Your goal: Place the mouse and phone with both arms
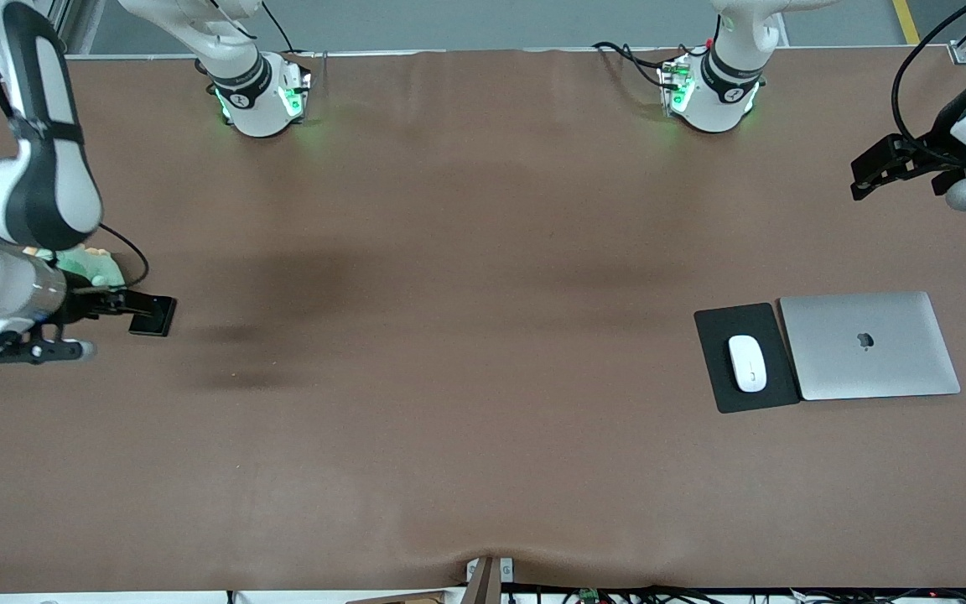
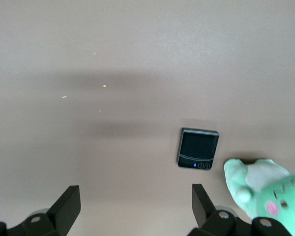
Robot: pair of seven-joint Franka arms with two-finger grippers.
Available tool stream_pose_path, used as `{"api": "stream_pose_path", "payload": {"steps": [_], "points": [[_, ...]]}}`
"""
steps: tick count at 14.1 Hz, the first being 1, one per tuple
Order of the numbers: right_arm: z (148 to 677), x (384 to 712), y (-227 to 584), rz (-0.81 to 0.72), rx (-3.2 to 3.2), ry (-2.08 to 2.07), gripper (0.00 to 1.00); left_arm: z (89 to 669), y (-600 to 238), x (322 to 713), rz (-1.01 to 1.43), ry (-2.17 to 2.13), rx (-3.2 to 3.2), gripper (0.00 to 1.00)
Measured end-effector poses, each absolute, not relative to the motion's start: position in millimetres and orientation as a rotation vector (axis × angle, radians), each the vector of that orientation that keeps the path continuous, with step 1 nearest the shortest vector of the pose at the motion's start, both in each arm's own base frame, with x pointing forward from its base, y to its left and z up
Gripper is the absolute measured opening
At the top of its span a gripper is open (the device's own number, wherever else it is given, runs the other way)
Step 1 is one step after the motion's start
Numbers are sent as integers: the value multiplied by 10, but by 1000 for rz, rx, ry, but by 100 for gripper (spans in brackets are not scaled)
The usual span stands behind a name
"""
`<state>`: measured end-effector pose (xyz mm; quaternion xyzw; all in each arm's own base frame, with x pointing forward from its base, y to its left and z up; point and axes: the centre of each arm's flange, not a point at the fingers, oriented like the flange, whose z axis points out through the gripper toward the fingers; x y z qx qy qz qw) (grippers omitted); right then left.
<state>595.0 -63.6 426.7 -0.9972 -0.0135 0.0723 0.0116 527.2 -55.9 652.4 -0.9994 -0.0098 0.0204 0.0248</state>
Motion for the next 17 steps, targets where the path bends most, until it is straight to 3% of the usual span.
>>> {"api": "stream_pose_path", "payload": {"steps": [5, 12, 17], "points": [[5234, 5469, -544, 213, -3090, -30, 100, 6529, -578, 5267, 62, -25, -3091, 100], [5924, 5053, -140, 154, -3100, 21, 100, 6537, -598, 5261, 60, -17, -3091, 100], [6166, 5003, -129, 104, -3103, 19, 100, 6536, -616, 5252, 65, -12, -3091, 100]]}}
